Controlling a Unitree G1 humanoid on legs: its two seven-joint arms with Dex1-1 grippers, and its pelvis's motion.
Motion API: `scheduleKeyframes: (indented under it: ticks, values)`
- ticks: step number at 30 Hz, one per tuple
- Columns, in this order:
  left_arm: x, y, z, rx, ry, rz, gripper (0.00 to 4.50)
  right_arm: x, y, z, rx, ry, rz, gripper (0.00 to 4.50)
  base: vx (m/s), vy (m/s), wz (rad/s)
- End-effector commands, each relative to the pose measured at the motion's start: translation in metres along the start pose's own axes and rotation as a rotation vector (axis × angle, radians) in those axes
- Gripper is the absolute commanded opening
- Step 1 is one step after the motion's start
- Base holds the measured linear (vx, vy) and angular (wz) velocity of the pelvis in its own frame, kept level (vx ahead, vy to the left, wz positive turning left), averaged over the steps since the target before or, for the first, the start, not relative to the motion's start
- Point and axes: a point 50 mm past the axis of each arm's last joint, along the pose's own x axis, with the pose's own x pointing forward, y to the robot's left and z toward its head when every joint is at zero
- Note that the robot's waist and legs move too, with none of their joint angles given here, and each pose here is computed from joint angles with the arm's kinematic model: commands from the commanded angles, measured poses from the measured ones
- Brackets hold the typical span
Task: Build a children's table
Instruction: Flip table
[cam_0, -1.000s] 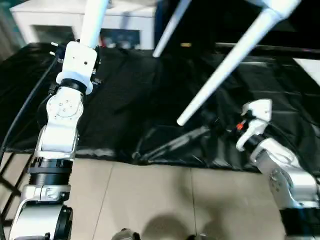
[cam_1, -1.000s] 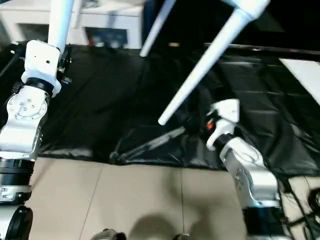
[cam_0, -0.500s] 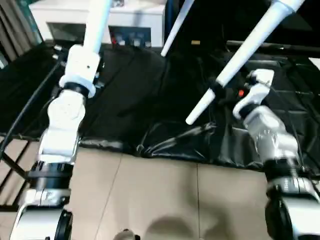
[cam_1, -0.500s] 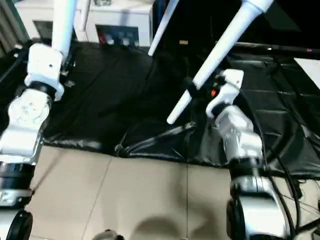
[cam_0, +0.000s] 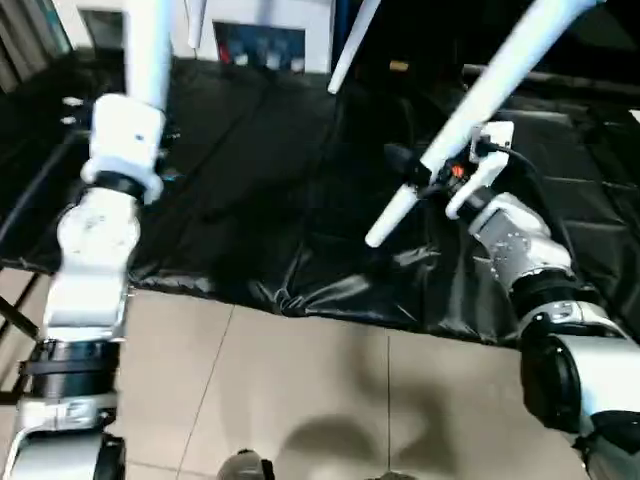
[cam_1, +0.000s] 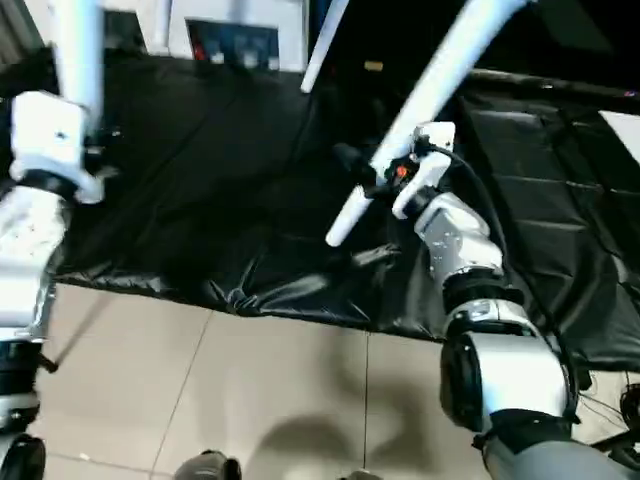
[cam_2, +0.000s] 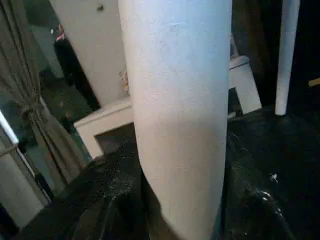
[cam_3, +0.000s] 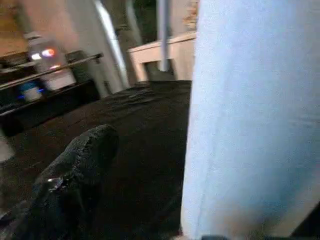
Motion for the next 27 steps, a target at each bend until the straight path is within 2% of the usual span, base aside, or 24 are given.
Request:
scheduleKeyframes:
  ticks: [1, 2, 6, 8, 10, 11, 12, 13, 16, 21, 27]
  values:
    - [-0.003, -0.024, -0.019, 0.066, 0.078, -0.140, 1.57, 0.007, 0.012, 0.002, -0.035, 0.016, 0.142, 3.67, 0.000, 0.000, 0.00]
    - [-0.003, -0.025, -0.021, 0.065, 0.084, -0.149, 1.57, 0.006, 0.012, 0.002, -0.041, 0.025, 0.163, 3.41, 0.000, 0.000, 0.00]
    - [-0.003, -0.036, -0.035, 0.045, 0.127, -0.189, 1.57, -0.003, 0.014, -0.003, -0.076, 0.065, 0.245, 3.23, 0.000, 0.000, 0.00]
    - [-0.004, -0.046, -0.046, 0.034, 0.165, -0.225, 1.57, -0.008, 0.014, -0.005, -0.091, 0.074, 0.263, 2.94, 0.000, 0.000, 0.00]
    - [-0.004, -0.049, -0.049, 0.033, 0.174, -0.238, 1.57, -0.010, 0.014, -0.005, -0.096, 0.074, 0.265, 2.84, 0.000, 0.000, 0.00]
    - [-0.005, -0.056, -0.055, 0.026, 0.196, -0.262, 1.57, -0.013, 0.014, -0.007, -0.104, 0.077, 0.266, 2.84, 0.000, 0.000, 0.00]
    - [-0.006, -0.065, -0.062, 0.017, 0.223, -0.283, 1.57, -0.017, 0.014, -0.008, -0.116, 0.077, 0.264, 2.63, 0.000, 0.000, 0.00]
    - [-0.006, -0.065, -0.062, 0.017, 0.223, -0.283, 1.57, -0.017, 0.014, -0.008, -0.116, 0.077, 0.264, 2.52, 0.000, 0.000, 0.00]
    - [-0.005, -0.083, -0.077, 0.024, 0.277, -0.322, 1.57, -0.021, 0.016, -0.016, -0.148, 0.087, 0.222, 2.45, 0.000, 0.000, 0.00]
    - [-0.002, -0.088, -0.087, 0.039, 0.315, -0.321, 1.57, -0.016, 0.020, -0.025, -0.160, 0.092, 0.164, 2.45, 0.000, 0.000, 0.00]
    - [0.002, -0.082, -0.090, 0.077, 0.323, -0.284, 1.57, -0.012, 0.022, -0.033, -0.218, 0.097, 0.079, 2.45, 0.000, 0.000, 0.00]
